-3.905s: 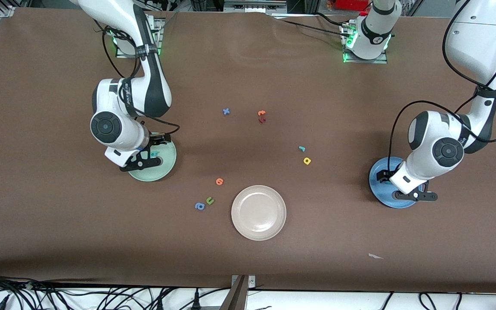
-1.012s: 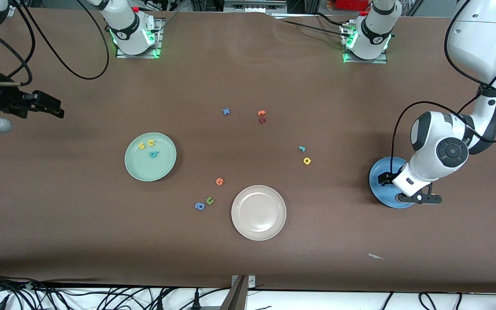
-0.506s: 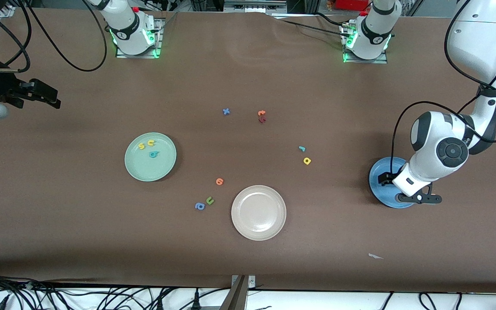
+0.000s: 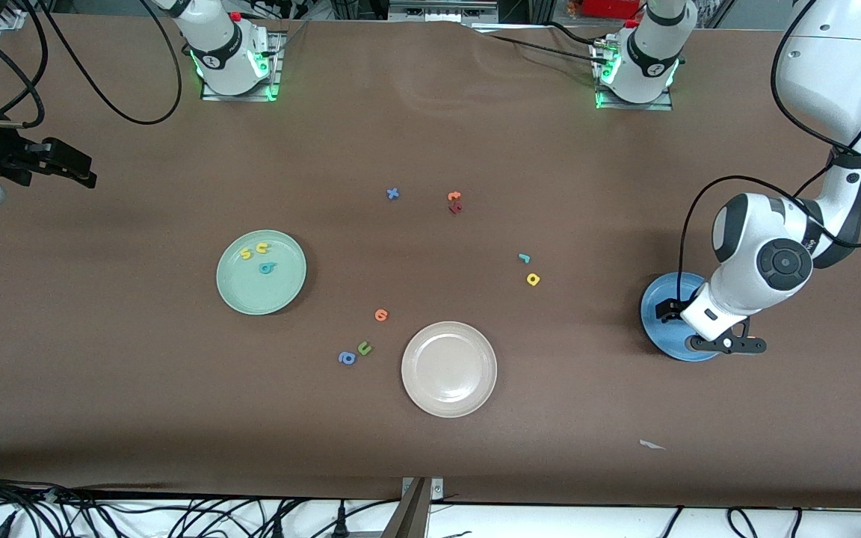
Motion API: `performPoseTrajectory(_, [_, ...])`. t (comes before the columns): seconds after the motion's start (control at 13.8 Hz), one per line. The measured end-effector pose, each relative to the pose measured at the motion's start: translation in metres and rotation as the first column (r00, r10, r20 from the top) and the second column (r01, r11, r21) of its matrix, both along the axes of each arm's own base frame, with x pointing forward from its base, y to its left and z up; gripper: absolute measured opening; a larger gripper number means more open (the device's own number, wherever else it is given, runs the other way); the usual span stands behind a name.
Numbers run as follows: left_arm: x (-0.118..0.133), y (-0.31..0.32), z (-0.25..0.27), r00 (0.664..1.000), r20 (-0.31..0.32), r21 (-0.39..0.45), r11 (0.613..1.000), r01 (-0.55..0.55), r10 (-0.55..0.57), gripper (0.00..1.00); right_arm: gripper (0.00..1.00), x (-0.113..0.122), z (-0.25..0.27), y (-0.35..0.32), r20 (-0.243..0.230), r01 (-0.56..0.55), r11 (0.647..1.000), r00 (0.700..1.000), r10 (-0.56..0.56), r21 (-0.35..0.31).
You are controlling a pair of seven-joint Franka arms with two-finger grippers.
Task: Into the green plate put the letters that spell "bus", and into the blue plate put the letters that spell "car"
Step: 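Move the left gripper from the blue plate to the yellow letter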
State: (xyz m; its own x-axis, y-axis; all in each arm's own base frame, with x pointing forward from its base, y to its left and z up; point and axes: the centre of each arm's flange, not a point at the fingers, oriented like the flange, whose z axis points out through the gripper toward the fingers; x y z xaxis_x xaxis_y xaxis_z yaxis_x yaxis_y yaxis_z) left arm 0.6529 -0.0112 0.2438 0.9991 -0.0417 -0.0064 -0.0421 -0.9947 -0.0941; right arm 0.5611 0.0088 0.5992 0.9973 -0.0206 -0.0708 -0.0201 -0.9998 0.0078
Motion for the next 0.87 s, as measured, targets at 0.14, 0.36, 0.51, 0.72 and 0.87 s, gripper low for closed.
performPoseTrajectory(0.14, [0.0000,-0.0002,0.0000,1.000,0.000,0.000,1.000,0.000,0.000,1.00,1.00,0.0013,-0.0028,0.0001,-0.005,0.000,1.000,1.000,0.000,0.000])
performPoseTrajectory(0.36, [0.0000,-0.0011,0.0001,1.000,0.000,-0.001,1.000,0.001,-0.001,1.00,1.00,0.0017,-0.0037,0.0001,-0.006,0.000,1.000,1.000,0.000,-0.001])
performPoseTrajectory(0.51, [0.0000,-0.0012,0.0001,1.000,0.000,-0.001,1.000,0.002,-0.002,1.00,1.00,0.0017,-0.0037,-0.0001,-0.006,0.000,1.000,1.000,0.000,-0.002])
performPoseTrajectory(0.72, [0.0000,-0.0013,0.0001,1.000,0.000,-0.001,1.000,0.002,-0.002,1.00,1.00,0.0018,-0.0037,-0.0012,-0.006,-0.001,1.000,1.000,0.001,-0.014])
performPoseTrajectory(0.87, [0.0000,-0.0013,0.0001,1.000,0.000,-0.001,1.000,0.002,-0.002,1.00,1.00,0.0018,-0.0036,-0.0018,-0.006,-0.002,1.000,1.000,0.002,-0.020])
